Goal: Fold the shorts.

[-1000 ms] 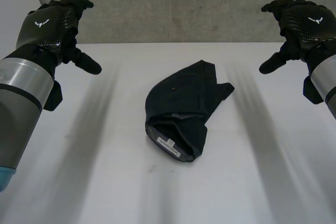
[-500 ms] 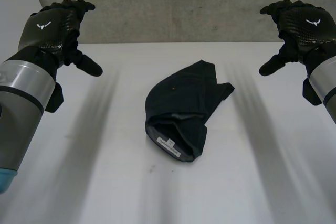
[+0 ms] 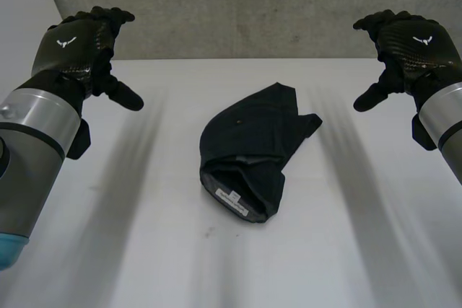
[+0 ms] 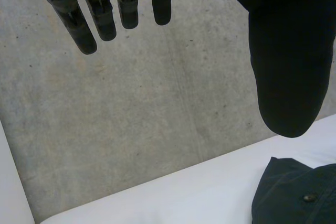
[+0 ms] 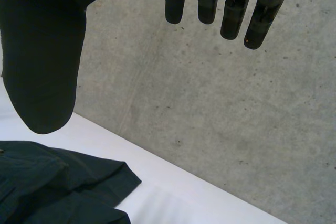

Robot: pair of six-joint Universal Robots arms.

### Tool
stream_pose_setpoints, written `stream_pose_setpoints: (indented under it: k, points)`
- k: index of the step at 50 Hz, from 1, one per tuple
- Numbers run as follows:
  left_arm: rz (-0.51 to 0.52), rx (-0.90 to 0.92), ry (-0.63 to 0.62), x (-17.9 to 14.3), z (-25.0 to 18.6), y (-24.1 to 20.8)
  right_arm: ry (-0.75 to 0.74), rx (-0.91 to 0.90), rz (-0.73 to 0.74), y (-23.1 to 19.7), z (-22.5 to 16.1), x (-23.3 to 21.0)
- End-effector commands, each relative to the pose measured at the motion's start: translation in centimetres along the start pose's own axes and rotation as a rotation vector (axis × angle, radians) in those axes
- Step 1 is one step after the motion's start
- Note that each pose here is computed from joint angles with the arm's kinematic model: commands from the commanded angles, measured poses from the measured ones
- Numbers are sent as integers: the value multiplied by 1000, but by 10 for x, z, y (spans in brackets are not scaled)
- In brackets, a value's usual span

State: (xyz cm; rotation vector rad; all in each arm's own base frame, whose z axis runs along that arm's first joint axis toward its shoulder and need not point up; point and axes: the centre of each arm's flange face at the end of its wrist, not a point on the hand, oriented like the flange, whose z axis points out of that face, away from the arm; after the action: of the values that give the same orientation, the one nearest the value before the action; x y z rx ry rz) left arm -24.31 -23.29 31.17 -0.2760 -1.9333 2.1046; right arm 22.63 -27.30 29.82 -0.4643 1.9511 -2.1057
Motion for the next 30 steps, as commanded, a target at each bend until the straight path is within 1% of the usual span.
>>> stream_pose_setpoints:
  k: [1,6,10,11,14,15,18,21,22,25,30]
  points:
    - [1,-11,5,1,1,4,0,-2,-4,1,1,0]
    - [1,-13,13,4,0,4,-6,-12,-17,4,1,-1]
    - [1,-11,13,4,0,4,-57,-37,-26,11,2,-12]
    - [0,-8,14,4,0,3,-116,-59,-35,18,1,-24]
    - [0,-5,15,4,0,2,-215,-88,-66,31,-1,-46]
    - [0,-4,13,4,0,2,-265,-104,-97,39,-2,-56]
    - [0,-4,12,4,0,2,-333,-112,-156,52,0,-73]
    - [0,-4,12,4,1,2,-385,-123,-182,63,4,-89]
    - [0,-4,12,4,1,2,-423,-132,-192,72,6,-103]
    - [1,-5,10,4,1,2,-472,-157,-200,91,13,-123]
    - [2,-7,10,4,1,3,-497,-208,-200,130,27,-139]
